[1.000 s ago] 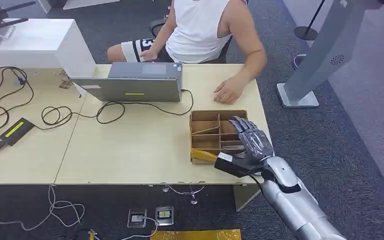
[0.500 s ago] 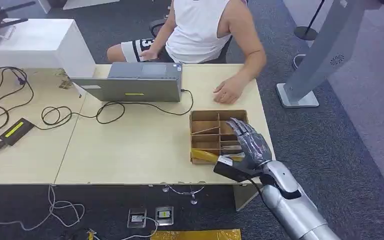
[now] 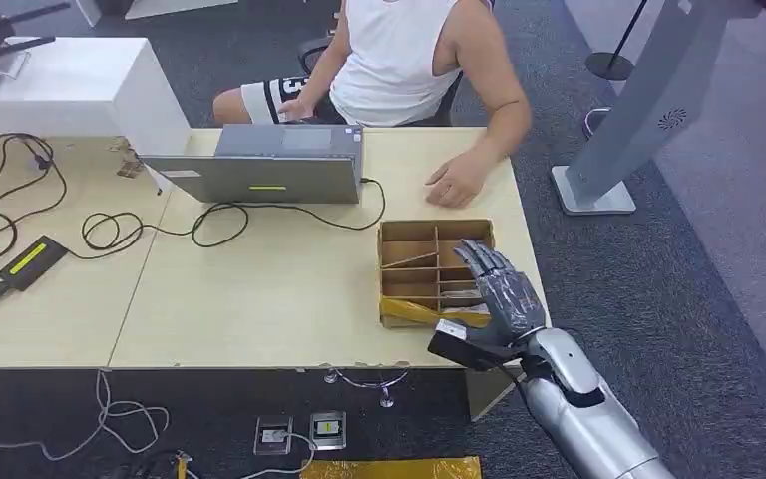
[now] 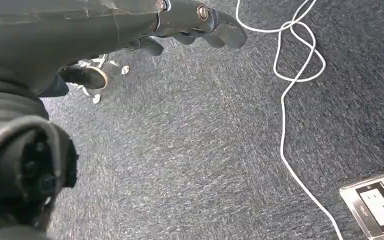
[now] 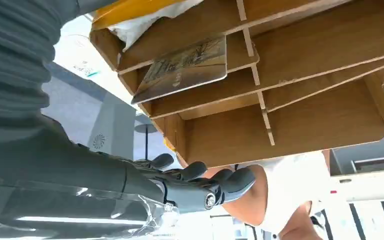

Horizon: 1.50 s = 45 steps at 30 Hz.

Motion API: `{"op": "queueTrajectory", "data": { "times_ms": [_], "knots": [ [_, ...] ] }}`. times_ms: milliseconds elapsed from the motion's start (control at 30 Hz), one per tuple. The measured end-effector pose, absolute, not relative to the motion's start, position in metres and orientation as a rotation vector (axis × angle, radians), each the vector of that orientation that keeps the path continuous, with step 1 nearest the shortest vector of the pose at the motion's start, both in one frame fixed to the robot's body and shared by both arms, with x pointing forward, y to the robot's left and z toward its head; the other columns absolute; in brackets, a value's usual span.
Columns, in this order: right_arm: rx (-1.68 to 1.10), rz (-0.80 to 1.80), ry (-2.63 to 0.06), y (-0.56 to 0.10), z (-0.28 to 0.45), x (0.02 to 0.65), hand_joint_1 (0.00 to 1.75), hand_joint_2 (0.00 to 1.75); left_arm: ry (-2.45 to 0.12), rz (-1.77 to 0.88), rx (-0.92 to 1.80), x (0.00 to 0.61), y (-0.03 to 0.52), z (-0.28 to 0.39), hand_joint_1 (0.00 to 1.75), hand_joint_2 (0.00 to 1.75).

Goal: Pass the card to the sensor for recognition and then transmit it.

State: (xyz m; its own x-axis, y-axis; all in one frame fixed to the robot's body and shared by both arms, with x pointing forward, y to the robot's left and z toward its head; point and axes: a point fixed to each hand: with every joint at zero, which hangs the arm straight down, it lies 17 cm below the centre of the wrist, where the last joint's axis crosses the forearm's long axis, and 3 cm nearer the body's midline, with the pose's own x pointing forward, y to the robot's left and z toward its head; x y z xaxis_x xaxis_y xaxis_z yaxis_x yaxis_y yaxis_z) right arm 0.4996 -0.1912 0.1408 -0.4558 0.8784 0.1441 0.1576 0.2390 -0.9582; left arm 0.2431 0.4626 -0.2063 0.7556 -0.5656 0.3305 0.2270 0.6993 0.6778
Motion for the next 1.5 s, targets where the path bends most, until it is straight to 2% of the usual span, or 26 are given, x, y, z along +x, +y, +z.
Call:
{"op": "queueTrajectory", "data": {
  "times_ms": [33,67,100,133,167,1167,1333,1500],
  "knots": [
    [-0.955,1.266,-1.791,-0.191,0.141,0.5,0.0,1.75,-0.558,-0.468,0.658,0.243,0.463,-0.206,0.0,0.0],
    [-0.955,1.267,-1.79,-0.191,0.141,0.5,0.16,1.75,-0.558,-0.467,0.658,0.243,0.463,-0.206,0.0,0.0],
    [-0.955,1.269,-1.791,-0.191,0.14,0.499,1.59,1.75,-0.558,-0.467,0.659,0.243,0.463,-0.206,0.0,0.0],
    [-0.953,1.271,-1.79,-0.191,0.14,0.499,1.59,1.75,-0.558,-0.465,0.658,0.243,0.463,-0.206,0.0,0.0],
    [-0.95,1.275,-1.789,-0.19,0.14,0.499,1.75,1.75,-0.558,-0.464,0.658,0.243,0.462,-0.206,0.0,0.0],
    [-0.896,1.302,-1.742,-0.186,0.13,0.501,1.75,1.75,-0.569,-0.471,0.656,0.249,0.457,-0.205,0.0,0.0],
    [-0.946,1.253,-1.801,-0.188,0.151,0.506,1.75,1.75,-0.576,-0.48,0.656,0.254,0.456,-0.204,0.0,0.0],
    [-1.037,1.158,-1.916,-0.198,0.213,0.526,1.75,1.75,-0.582,-0.484,0.655,0.257,0.454,-0.202,0.0,0.0]
  ]
}}
